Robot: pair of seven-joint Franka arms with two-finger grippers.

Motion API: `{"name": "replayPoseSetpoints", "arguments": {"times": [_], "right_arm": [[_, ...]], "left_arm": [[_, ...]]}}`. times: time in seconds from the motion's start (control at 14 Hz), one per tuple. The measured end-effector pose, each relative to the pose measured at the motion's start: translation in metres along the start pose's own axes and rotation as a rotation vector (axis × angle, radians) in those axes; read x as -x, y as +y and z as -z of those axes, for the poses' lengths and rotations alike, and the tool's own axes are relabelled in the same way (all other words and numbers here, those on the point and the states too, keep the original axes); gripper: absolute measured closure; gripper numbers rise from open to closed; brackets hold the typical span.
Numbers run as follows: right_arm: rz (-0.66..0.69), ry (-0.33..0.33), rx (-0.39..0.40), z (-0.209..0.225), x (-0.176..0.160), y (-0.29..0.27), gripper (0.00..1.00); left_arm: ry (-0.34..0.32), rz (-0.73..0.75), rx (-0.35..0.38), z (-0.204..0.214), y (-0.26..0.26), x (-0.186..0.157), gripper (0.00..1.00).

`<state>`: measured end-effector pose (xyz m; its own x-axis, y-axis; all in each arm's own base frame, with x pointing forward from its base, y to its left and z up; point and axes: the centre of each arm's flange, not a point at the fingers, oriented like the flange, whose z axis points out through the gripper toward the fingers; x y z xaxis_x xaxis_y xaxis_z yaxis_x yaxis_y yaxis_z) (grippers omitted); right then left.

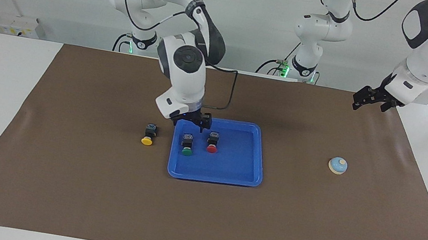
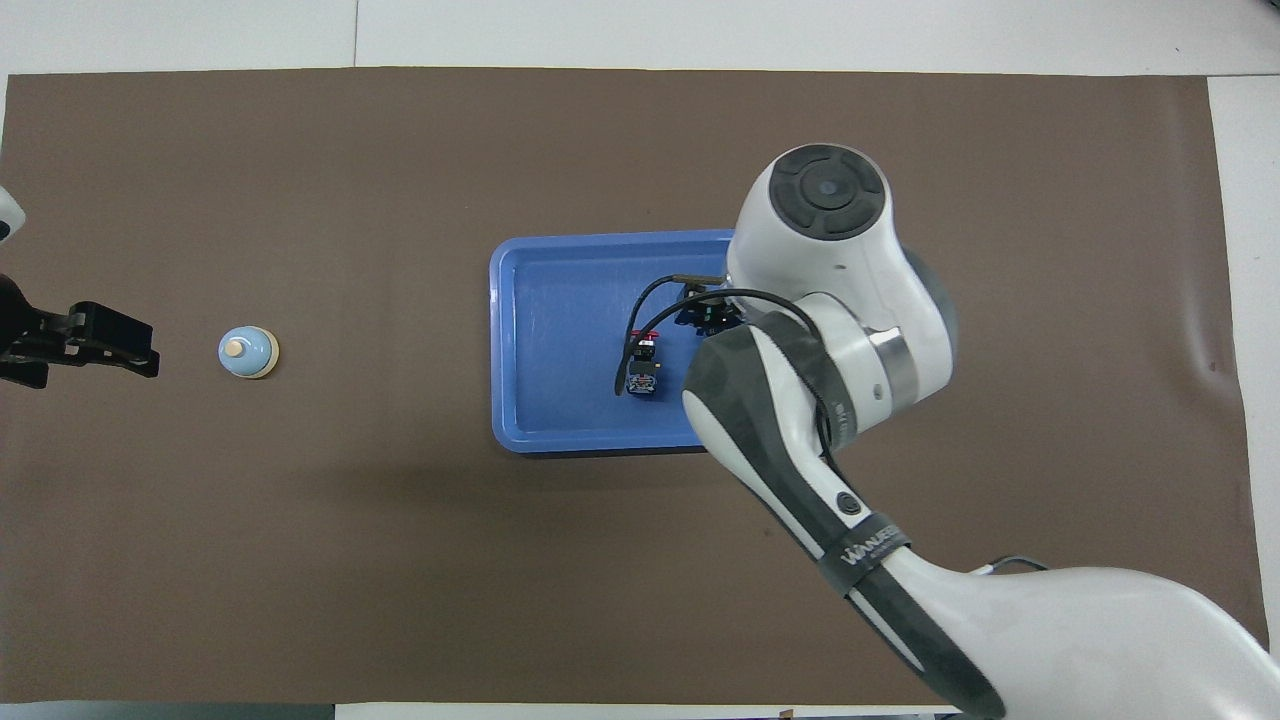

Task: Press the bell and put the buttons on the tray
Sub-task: 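Carry the red button into the blue tray and release it, then move the right gripper to the yellow button and grasp it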

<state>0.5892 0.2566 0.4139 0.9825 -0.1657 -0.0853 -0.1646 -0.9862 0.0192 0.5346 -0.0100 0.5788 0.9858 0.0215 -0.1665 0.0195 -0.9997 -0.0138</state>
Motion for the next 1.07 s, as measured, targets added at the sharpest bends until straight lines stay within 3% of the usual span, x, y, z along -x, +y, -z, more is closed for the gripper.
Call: {"name": "replayPoseSetpoints", "arguments": {"times": [0.14,0.36,1.07], "right_arm": [[-0.017,-0.021,0.017,-0.001,-0.015,0.057,0.0],[-0.04,-0.048,0.021,-0.037,-0.018,0.112,0.0],[0.039,-0.004,0.0,-0.077,-0.002,0.112,0.0]], "left_arm": [[0.0,0.0,0.0,0.0,0.0,0.0,0.0],[0.0,0.0,0.0,0.0,0.0,0.0,0.0],[0.0,0.0,0.0,0.0,0.0,0.0,0.0]]}}
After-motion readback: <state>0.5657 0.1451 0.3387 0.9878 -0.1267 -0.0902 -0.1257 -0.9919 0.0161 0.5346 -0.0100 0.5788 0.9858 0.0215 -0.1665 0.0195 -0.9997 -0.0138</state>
